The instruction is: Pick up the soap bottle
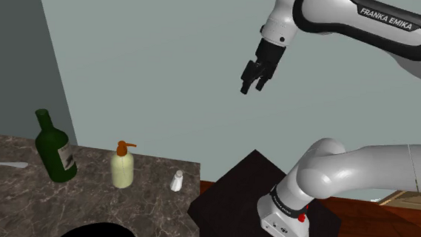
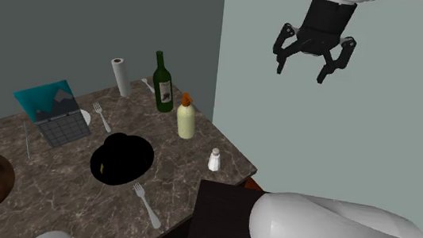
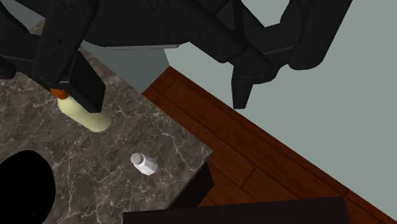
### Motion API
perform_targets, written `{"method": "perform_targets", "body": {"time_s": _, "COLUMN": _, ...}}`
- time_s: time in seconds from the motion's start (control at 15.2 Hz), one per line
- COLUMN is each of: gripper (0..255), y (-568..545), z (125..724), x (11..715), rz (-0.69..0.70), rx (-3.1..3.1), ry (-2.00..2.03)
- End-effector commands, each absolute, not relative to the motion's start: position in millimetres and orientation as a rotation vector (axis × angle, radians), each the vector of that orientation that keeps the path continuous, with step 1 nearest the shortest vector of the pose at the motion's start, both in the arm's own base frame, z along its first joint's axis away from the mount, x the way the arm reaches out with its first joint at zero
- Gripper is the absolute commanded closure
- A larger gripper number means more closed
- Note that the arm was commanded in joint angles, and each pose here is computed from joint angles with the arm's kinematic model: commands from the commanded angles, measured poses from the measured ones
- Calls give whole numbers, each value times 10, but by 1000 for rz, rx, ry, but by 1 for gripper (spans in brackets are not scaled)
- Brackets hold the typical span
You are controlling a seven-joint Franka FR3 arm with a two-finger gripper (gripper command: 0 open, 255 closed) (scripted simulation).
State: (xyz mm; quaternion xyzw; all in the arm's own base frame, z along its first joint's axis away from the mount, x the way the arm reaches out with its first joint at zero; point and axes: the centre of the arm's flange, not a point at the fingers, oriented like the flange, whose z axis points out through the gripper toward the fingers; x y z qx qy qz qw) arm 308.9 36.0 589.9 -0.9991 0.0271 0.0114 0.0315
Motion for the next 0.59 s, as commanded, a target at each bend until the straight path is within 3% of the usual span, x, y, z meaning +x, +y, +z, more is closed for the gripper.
{"method": "perform_targets", "body": {"time_s": 0.0, "gripper": 0, "y": 360, "z": 5899, "x": 3089, "rz": 35, "rx": -3077, "ry": 83}}
{"method": "perform_targets", "body": {"time_s": 0.53, "gripper": 0, "y": 1113, "z": 5330, "x": 3586, "rz": 50, "rx": -3080, "ry": 126}}
